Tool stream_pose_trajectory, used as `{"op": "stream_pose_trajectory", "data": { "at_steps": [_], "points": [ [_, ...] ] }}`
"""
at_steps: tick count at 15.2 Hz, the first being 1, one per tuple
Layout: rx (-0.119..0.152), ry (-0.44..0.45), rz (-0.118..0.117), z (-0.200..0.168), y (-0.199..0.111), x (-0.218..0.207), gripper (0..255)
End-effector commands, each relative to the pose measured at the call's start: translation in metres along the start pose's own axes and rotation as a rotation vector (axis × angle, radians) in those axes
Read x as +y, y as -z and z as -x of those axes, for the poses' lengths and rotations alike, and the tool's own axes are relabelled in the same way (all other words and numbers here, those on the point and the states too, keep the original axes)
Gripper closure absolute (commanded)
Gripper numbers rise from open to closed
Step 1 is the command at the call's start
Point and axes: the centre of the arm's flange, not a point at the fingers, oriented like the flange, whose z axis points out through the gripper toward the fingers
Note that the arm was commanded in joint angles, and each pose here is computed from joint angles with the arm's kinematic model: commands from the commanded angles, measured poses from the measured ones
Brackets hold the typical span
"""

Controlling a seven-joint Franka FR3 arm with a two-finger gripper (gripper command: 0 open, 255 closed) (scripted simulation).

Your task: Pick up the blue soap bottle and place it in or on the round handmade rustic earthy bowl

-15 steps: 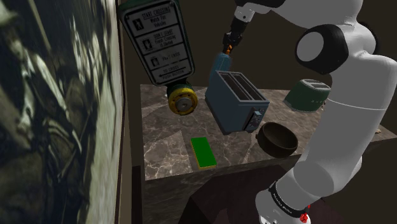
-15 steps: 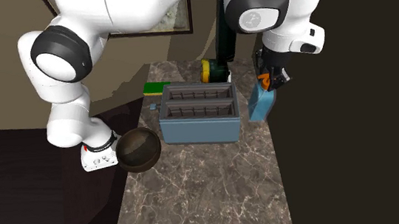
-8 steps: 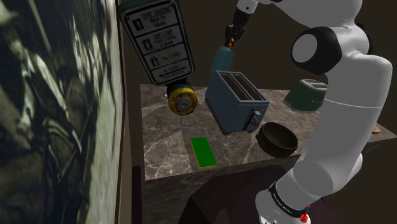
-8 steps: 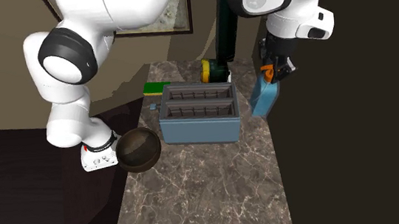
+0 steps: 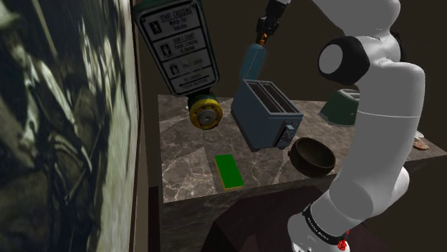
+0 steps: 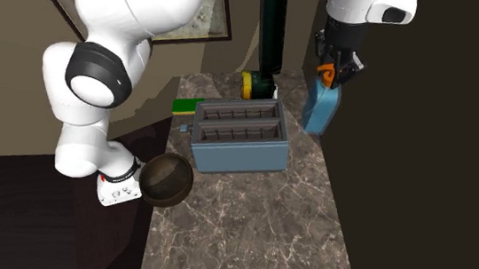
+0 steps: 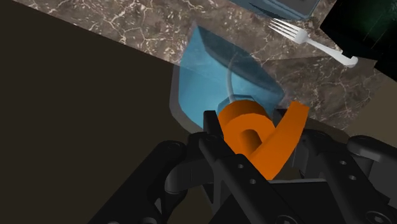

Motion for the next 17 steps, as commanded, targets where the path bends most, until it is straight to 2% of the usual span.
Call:
{"op": "stream_pose_trajectory", "data": {
  "at_steps": [1, 17],
  "points": [
    [0.0, 0.0, 0.0, 0.012, 0.008, -0.002, 255],
    [0.0, 0.0, 0.0, 0.213, 0.066, -0.032, 255]
  ]
}}
